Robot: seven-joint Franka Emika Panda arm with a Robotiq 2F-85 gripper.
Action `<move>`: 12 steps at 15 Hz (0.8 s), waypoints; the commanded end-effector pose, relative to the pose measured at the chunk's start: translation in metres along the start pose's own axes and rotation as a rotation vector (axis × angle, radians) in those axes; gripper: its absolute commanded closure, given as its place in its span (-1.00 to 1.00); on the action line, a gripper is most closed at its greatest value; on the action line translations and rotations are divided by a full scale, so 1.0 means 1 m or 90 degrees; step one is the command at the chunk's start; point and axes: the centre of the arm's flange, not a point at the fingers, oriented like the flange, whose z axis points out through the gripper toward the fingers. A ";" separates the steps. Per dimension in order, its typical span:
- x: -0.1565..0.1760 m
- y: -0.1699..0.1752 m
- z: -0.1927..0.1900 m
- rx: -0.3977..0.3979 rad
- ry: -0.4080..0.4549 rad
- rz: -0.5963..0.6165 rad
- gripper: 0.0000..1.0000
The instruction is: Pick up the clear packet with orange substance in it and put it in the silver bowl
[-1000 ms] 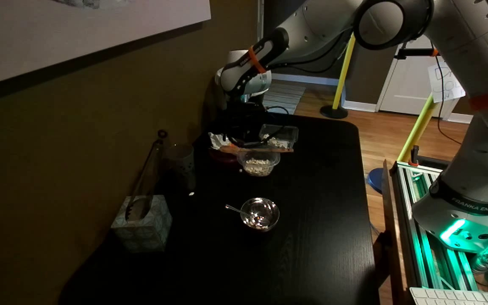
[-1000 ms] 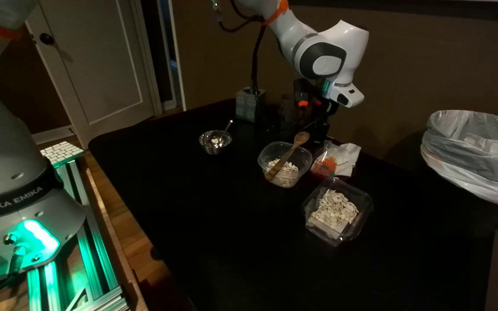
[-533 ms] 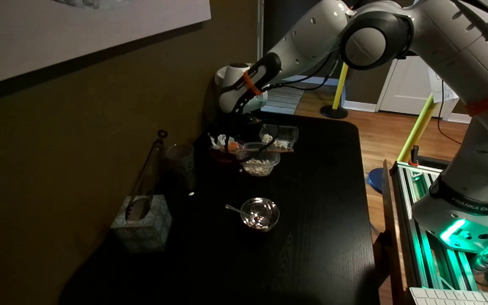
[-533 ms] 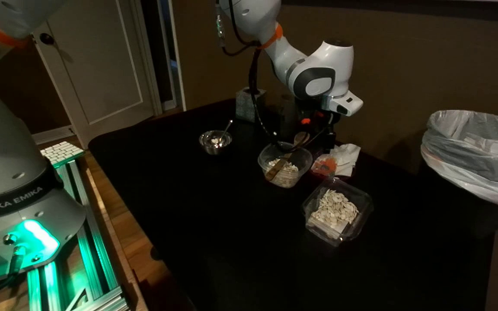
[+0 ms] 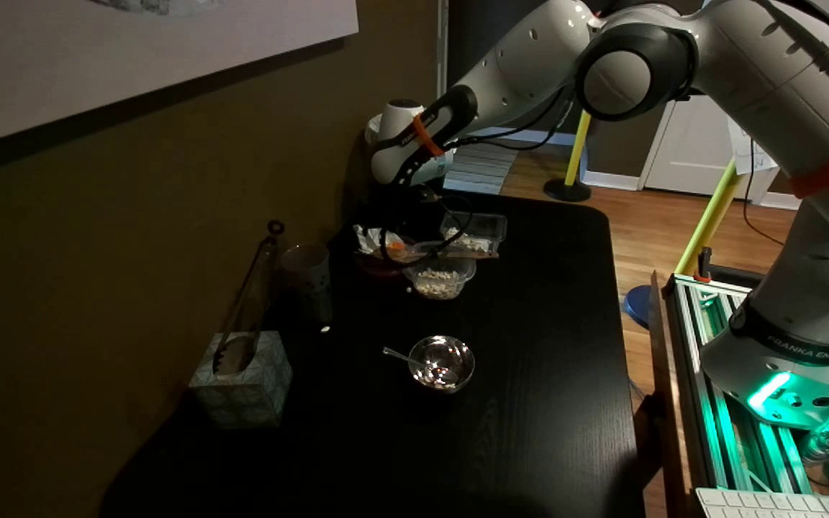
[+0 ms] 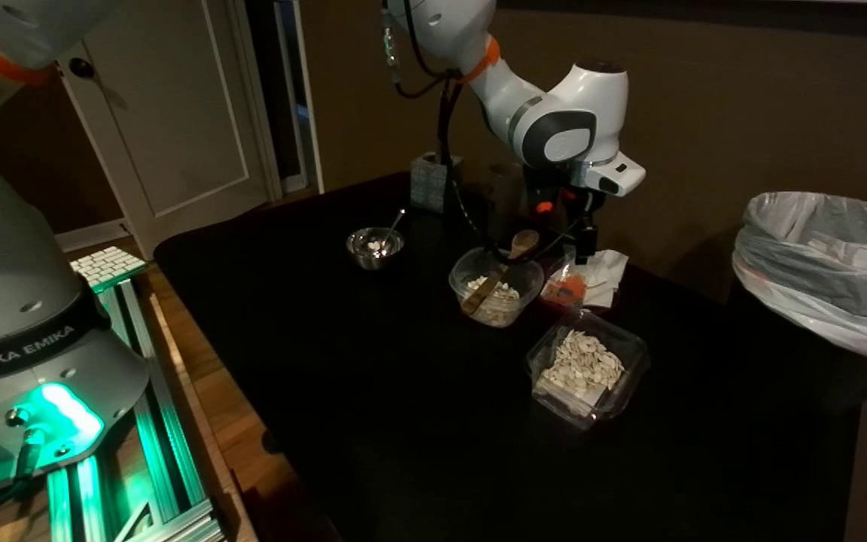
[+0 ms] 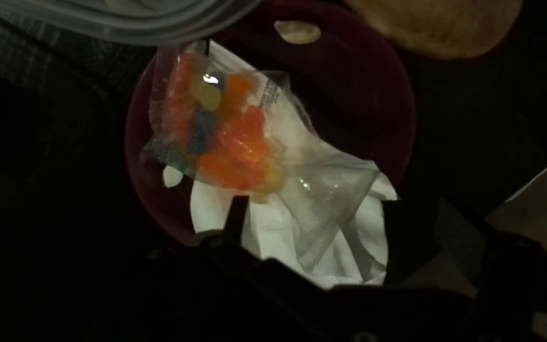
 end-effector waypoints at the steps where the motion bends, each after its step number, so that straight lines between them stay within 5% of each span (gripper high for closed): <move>1: 0.001 0.000 0.013 -0.025 0.000 -0.020 -1.00; 8: 0.000 0.006 0.035 -0.057 -0.009 -0.034 -1.00; 9: 0.000 0.006 0.037 -0.058 -0.006 -0.036 -0.63; 12: 0.001 0.006 0.037 -0.052 0.000 -0.036 -0.12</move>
